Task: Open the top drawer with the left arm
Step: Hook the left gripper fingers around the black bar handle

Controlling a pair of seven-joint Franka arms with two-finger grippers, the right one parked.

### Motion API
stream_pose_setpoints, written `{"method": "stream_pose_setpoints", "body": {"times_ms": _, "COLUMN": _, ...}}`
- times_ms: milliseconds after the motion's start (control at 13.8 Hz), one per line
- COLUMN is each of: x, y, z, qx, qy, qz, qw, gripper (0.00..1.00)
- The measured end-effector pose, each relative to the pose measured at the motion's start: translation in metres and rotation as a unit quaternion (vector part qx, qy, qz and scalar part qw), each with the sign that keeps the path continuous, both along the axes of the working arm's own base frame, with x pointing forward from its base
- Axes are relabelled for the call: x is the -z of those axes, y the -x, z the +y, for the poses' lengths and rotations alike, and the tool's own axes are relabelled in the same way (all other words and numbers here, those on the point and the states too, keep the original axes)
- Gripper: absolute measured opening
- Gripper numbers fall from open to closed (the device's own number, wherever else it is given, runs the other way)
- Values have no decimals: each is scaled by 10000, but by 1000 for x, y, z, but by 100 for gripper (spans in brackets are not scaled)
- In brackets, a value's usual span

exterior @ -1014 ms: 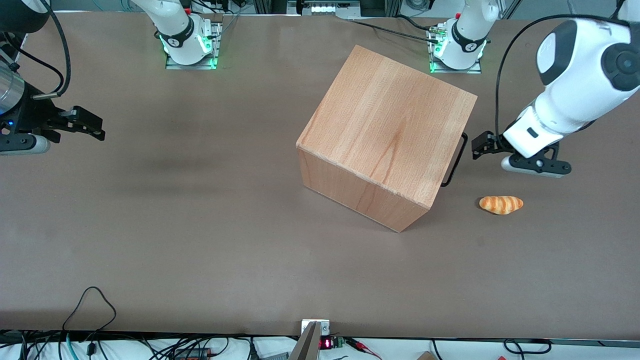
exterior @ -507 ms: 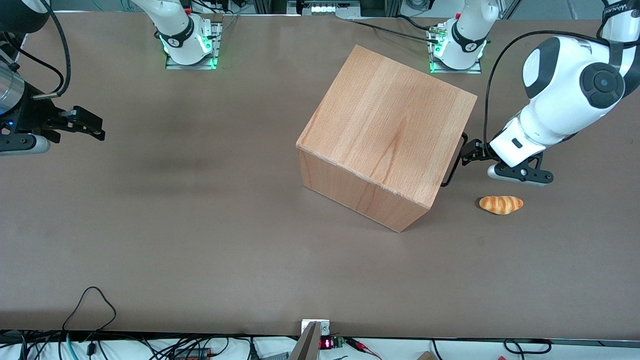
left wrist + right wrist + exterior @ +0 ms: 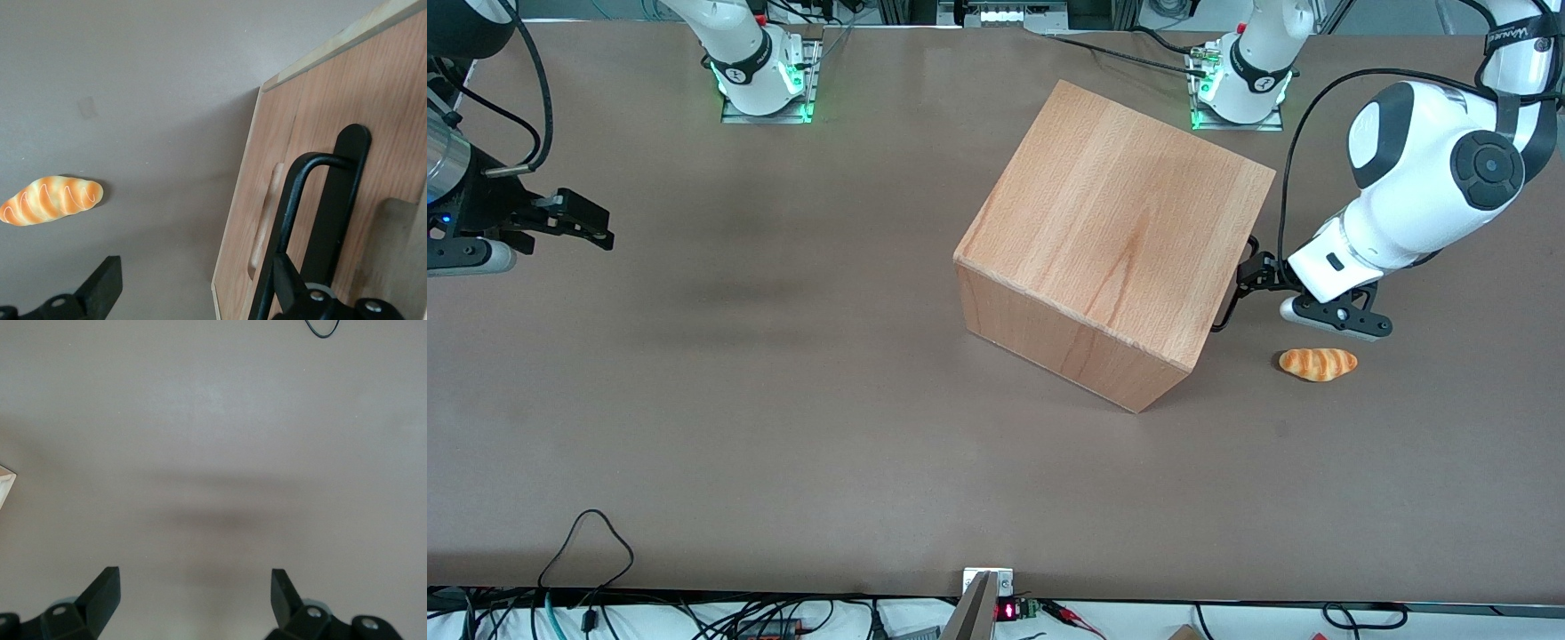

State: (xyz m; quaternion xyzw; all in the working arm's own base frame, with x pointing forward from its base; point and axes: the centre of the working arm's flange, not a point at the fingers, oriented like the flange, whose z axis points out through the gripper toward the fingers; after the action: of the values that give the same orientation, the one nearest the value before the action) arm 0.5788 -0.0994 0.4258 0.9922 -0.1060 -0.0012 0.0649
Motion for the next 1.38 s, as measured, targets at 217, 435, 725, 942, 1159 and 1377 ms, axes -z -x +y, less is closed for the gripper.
{"method": "stream_pose_setpoints", "body": {"times_ms": 217, "x": 2, "y": 0, "z": 0, "qx": 348, "qy": 6, "qz": -27, "qw": 9994, "gripper": 100}}
{"method": "stream_pose_setpoints", "body": {"times_ms": 435, "x": 2, "y": 0, "z": 0, "qx": 622, "qy": 14, "qz": -66, "qw": 9980, "gripper": 100}}
{"method": "stream_pose_setpoints", "body": {"times_ms": 725, "x": 2, "y": 0, "z": -1, "qx": 763, "qy": 18, "qz": -103, "qw": 9970, "gripper": 100}}
{"method": "stream_pose_setpoints", "body": {"times_ms": 942, "x": 5, "y": -1, "z": 4, "qx": 636, "qy": 216, "qz": -35, "qw": 9977, "gripper": 100}}
{"method": "stream_pose_setpoints", "body": {"times_ms": 1159, "x": 7, "y": -1, "z": 7, "qx": 578, "qy": 364, "qz": 16, "qw": 9977, "gripper": 100}}
{"method": "stream_pose_setpoints", "body": {"times_ms": 1377, "x": 7, "y": -1, "z": 7, "qx": 587, "qy": 366, "qz": 14, "qw": 9976, "gripper": 100}}
